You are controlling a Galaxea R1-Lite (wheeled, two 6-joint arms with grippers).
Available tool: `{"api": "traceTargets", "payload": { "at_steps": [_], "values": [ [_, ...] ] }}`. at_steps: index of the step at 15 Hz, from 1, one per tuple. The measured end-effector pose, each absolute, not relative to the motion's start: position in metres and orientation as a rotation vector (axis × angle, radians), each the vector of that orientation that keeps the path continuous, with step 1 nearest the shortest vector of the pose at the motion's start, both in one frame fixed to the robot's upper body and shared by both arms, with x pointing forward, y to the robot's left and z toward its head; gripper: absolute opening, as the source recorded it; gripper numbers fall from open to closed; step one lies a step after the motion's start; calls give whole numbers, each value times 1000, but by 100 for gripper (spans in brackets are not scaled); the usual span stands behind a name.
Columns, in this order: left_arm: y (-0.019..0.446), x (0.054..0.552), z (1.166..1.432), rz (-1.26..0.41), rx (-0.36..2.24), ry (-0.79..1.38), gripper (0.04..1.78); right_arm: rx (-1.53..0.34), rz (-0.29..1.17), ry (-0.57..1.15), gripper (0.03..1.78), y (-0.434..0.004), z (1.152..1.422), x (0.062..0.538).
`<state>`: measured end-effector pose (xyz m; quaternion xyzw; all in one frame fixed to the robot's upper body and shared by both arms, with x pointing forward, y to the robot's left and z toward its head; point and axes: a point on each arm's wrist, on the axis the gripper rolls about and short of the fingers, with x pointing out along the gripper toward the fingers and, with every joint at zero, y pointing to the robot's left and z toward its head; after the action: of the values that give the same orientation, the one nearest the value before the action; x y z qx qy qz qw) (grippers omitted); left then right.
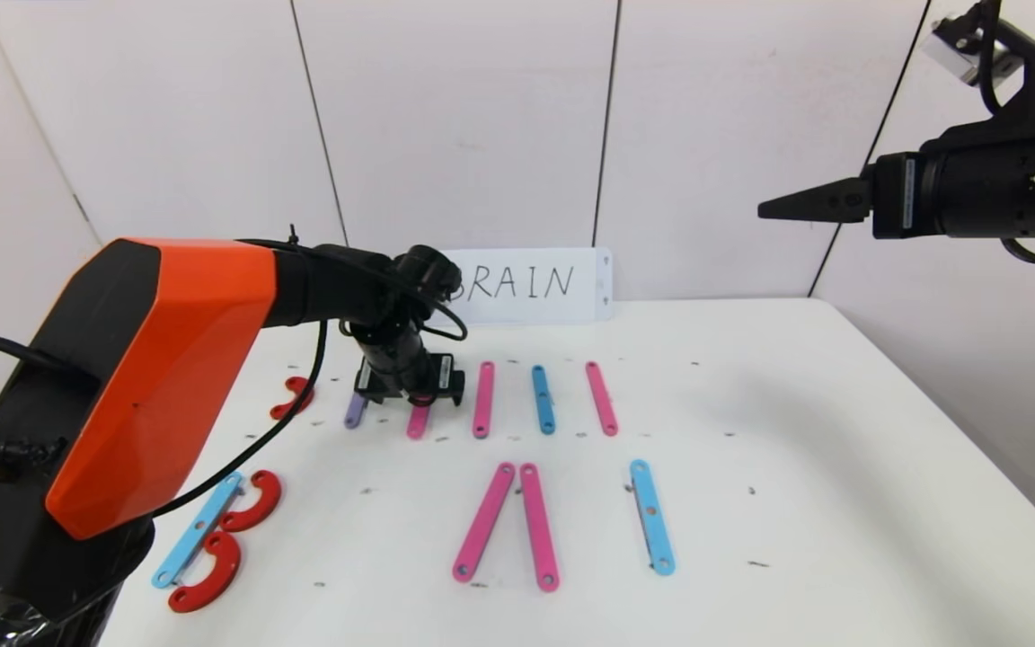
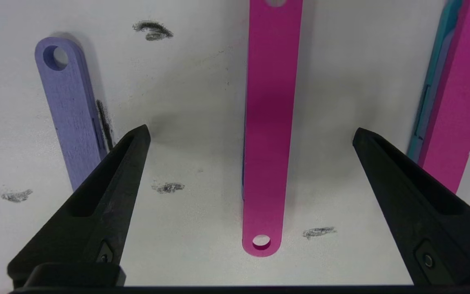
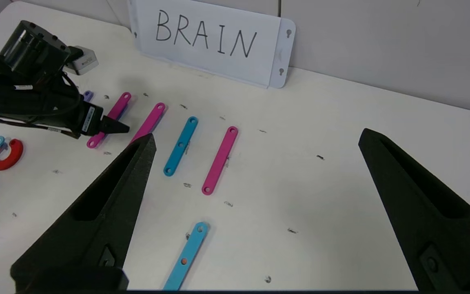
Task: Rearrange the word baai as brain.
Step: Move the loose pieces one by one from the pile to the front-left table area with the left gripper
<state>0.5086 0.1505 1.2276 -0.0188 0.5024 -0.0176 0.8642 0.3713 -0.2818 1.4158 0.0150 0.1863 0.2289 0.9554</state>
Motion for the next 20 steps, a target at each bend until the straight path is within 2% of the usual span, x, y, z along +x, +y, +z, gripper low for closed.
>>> {"api": "traceTargets", "payload": {
  "at_steps": [3, 5, 8, 11, 13, 20],
  "values": [
    [150, 509, 1226, -38, -41, 1053, 169, 31, 465, 379, 174, -282, 1416, 371],
    [150, 509, 1226, -35, -45, 1053, 153, 30, 465, 379, 174, -282, 1416, 371],
    [150, 509, 1226, -33, -47, 1055, 112, 31, 465, 379, 174, -282, 1416, 371],
    [150, 509, 1226, -33, -47, 1055, 57, 30, 465, 379, 174, -282, 1416, 371],
    [150, 509, 1226, -34, -48, 1056, 33, 30, 465, 379, 174, -282, 1416, 371],
    [151, 508, 1230, -33, -49, 1054, 29, 30, 465, 379, 174, -282, 1416, 371]
  ]
}}
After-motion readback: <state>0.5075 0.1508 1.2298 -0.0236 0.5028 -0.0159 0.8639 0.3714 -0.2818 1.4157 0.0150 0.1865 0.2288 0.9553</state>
